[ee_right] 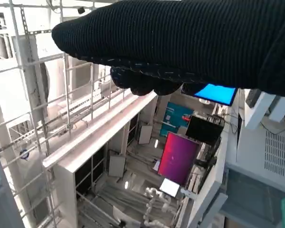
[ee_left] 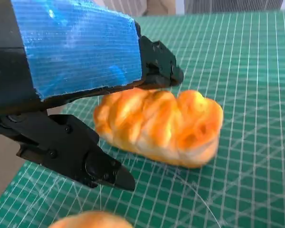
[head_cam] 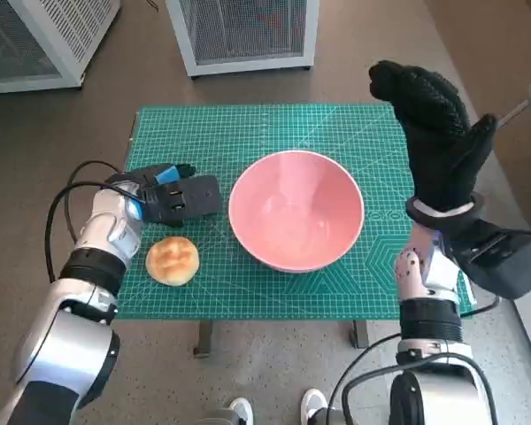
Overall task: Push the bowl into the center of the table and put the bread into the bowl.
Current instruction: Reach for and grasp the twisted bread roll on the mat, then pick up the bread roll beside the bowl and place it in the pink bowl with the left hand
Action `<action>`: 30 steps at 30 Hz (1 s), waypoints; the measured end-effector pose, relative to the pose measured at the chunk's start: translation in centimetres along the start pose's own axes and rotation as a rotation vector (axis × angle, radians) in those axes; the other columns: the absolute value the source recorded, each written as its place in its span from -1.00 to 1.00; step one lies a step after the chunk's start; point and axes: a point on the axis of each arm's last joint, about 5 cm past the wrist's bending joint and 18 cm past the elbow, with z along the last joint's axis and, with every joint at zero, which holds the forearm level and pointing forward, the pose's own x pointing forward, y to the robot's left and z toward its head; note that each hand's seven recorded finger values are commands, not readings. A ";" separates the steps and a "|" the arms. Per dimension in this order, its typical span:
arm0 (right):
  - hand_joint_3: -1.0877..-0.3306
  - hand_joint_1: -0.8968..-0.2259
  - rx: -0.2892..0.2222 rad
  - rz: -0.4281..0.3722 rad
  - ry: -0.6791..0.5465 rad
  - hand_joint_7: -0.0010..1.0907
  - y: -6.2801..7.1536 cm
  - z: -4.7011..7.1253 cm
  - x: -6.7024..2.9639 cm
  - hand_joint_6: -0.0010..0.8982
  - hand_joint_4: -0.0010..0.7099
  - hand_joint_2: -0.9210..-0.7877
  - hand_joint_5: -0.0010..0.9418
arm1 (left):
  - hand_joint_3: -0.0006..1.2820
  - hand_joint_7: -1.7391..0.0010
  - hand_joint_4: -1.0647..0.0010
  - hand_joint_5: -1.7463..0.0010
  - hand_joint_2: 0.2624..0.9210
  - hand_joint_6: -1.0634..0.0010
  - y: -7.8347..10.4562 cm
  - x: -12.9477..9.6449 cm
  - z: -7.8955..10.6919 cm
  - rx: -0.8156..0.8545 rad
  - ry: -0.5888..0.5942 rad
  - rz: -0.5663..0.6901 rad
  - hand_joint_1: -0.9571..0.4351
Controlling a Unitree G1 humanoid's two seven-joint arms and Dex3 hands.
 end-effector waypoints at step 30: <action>0.45 0.16 0.039 0.008 -0.004 -0.02 0.0 0.0 -0.12 -0.85 -0.26 -1.00 -0.98 | -0.92 -0.32 -0.33 -0.31 0.99 -0.22 5.4 -2.6 0.8 -0.037 -0.272 0.353 0.38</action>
